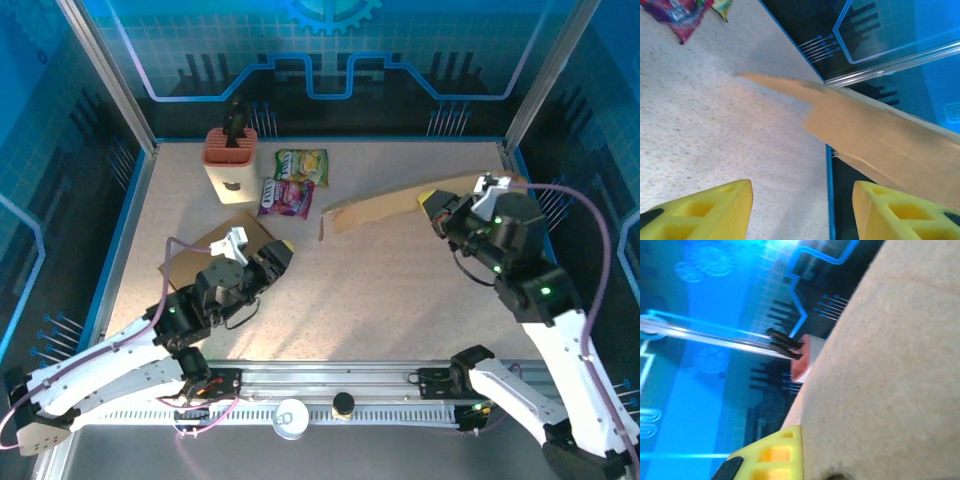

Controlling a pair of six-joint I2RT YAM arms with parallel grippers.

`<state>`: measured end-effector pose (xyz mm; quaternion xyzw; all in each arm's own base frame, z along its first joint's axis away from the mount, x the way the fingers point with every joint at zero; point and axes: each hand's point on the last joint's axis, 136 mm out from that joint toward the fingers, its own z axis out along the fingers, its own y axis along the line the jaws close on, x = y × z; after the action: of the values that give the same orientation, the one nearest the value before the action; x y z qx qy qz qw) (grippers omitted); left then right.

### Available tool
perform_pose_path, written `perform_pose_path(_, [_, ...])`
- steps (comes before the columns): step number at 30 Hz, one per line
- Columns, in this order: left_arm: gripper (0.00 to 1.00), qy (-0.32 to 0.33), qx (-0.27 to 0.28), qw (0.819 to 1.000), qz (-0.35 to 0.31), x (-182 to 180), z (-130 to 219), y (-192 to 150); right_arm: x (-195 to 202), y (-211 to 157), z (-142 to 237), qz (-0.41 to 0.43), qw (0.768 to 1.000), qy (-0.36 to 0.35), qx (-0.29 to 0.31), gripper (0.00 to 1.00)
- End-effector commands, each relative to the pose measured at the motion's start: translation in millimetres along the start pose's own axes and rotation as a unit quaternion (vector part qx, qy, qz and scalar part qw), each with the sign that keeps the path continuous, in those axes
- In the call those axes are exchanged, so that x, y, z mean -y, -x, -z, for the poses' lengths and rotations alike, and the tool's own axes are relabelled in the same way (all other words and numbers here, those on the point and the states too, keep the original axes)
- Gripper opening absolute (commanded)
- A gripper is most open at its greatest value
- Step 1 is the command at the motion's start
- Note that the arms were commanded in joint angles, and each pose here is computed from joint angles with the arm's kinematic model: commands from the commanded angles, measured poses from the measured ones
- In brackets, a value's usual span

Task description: Fold the paper box

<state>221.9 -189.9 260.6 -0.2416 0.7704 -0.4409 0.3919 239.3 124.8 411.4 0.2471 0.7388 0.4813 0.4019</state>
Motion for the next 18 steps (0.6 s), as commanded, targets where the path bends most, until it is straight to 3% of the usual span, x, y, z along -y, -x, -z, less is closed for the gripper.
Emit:
perform_pose_path(1, [0.55, 0.046, 0.004, 0.997, -0.069, -15, 18, 9, -15, -7, 28, 0.049, 0.998, -0.004, -0.03, 0.0])
perform_pose_path(6, [0.56, 0.039, -0.001, 0.996, -0.082, -9, 34, 15, -55, 3, 32, 0.064, 0.997, 0.038, -0.028, 0.0])
perform_pose_path(10, [0.56, 0.04, -0.012, 0.995, -0.089, -10, 34, 11, -53, 4, -29, 0.053, 0.996, 0.046, -0.063, 0.0])
perform_pose_path(14, [0.62, 0.047, -0.04, 0.992, -0.113, -12, 28, 0, -7, -5, -101, 0.046, 0.994, -0.001, -0.103, 0.0])
perform_pose_path(18, [0.67, 0.081, -0.068, 0.982, -0.156, -24, 19, -10, 53, -24, -145, 0.027, 0.99, -0.042, -0.132, 0.0])
